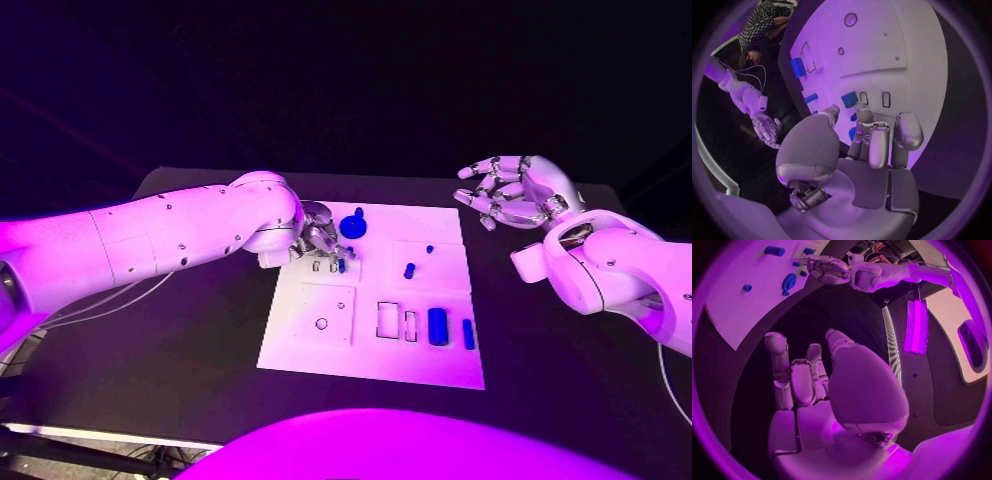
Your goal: Assemble the parts on the task board
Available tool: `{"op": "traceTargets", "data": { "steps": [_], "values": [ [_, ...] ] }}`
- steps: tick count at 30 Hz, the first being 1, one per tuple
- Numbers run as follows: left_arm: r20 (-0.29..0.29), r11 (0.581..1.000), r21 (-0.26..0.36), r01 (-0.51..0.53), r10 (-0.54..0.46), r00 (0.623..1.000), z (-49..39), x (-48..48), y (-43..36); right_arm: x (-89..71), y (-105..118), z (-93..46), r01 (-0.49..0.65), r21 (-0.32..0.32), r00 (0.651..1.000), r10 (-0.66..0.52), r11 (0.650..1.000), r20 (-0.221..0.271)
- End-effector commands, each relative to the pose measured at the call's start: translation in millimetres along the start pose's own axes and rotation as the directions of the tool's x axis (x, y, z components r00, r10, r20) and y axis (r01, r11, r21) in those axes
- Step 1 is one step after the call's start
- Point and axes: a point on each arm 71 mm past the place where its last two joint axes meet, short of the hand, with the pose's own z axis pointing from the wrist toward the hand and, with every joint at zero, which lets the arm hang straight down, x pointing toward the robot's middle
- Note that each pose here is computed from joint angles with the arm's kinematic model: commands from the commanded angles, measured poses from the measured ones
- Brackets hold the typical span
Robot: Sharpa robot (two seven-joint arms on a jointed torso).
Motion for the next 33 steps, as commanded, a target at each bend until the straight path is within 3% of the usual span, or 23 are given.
{"op": "traceTargets", "data": {
  "steps": [1, 21, 33],
  "values": [
    [-0.025, 1.0, 0.004, -0.003, 0.004, 1.0, 0.8, 2.4, -1.5, 1.2, 1.0, 0.4, -0.002, -0.008, 1.0, 0.002, 1.0, -0.01],
    [-0.051, 1.0, 0.004, -0.012, 0.012, 0.999, 1.4, 5.1, -1.3, 2.6, 0.9, 1.6, -0.003, -0.007, 1.0, 0.003, 1.0, -0.015],
    [-0.081, 0.997, 0.022, 0.078, -0.076, 0.994, 1.3, 6.3, -1.1, 2.9, 0.2, 1.7, -0.004, -0.007, 1.0, 0.004, 1.0, -0.017]
  ]
}}
